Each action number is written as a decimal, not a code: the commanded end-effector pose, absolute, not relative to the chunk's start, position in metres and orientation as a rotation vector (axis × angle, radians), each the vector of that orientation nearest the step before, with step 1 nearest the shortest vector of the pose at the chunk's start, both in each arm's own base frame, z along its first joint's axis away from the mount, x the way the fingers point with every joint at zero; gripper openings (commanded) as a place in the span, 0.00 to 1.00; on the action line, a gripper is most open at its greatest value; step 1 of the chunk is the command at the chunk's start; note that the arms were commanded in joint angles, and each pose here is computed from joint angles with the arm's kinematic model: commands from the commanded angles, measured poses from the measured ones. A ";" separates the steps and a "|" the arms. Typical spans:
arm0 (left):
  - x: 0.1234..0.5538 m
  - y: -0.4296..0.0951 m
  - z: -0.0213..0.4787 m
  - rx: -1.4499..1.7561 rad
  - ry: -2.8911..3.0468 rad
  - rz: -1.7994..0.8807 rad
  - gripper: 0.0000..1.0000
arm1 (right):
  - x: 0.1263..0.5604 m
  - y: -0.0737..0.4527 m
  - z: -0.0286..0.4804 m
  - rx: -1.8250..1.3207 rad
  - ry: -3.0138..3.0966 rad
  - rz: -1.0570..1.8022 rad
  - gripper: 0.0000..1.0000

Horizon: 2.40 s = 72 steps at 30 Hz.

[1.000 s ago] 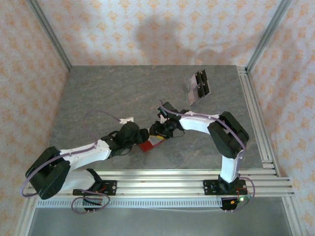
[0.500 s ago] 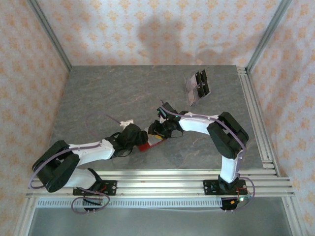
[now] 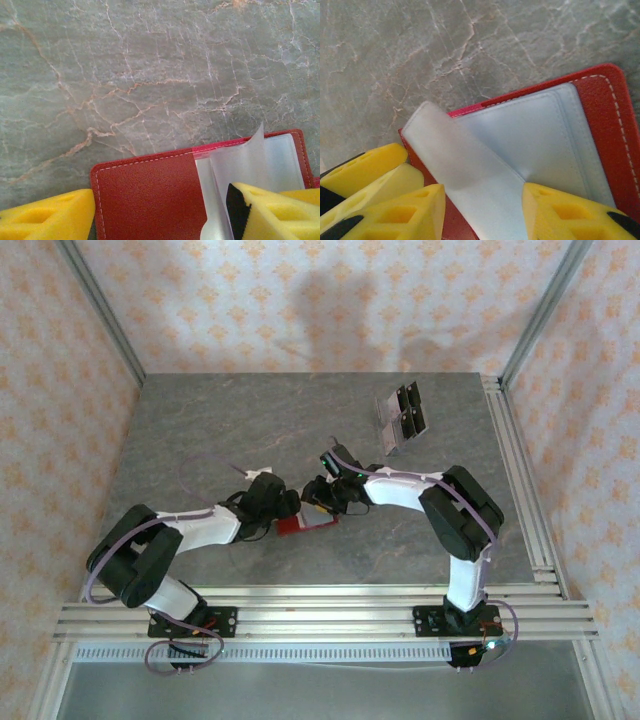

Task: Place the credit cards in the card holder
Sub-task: Rotate the card holder at the center of the table, then flip over the card slot in the card holder.

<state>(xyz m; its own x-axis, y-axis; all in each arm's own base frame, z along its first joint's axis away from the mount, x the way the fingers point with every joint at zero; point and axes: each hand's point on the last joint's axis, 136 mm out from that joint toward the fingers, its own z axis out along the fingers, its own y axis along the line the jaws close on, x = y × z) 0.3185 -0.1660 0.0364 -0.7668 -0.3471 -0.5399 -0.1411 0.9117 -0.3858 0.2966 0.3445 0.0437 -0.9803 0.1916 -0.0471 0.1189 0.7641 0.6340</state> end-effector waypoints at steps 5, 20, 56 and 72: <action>0.330 -0.149 0.096 -0.373 2.260 -0.489 0.72 | 0.282 0.364 0.047 0.230 2.891 1.100 0.44; 0.270 -0.158 0.071 -0.108 2.429 -0.509 0.63 | 0.281 0.373 0.045 0.266 2.893 1.136 0.44; 0.268 -0.180 0.026 0.117 2.585 -0.103 0.53 | 0.287 0.379 0.060 0.271 2.865 1.195 0.44; 0.269 -0.184 0.025 0.114 2.588 -0.104 0.52 | 0.310 0.342 0.061 0.291 2.837 1.059 0.45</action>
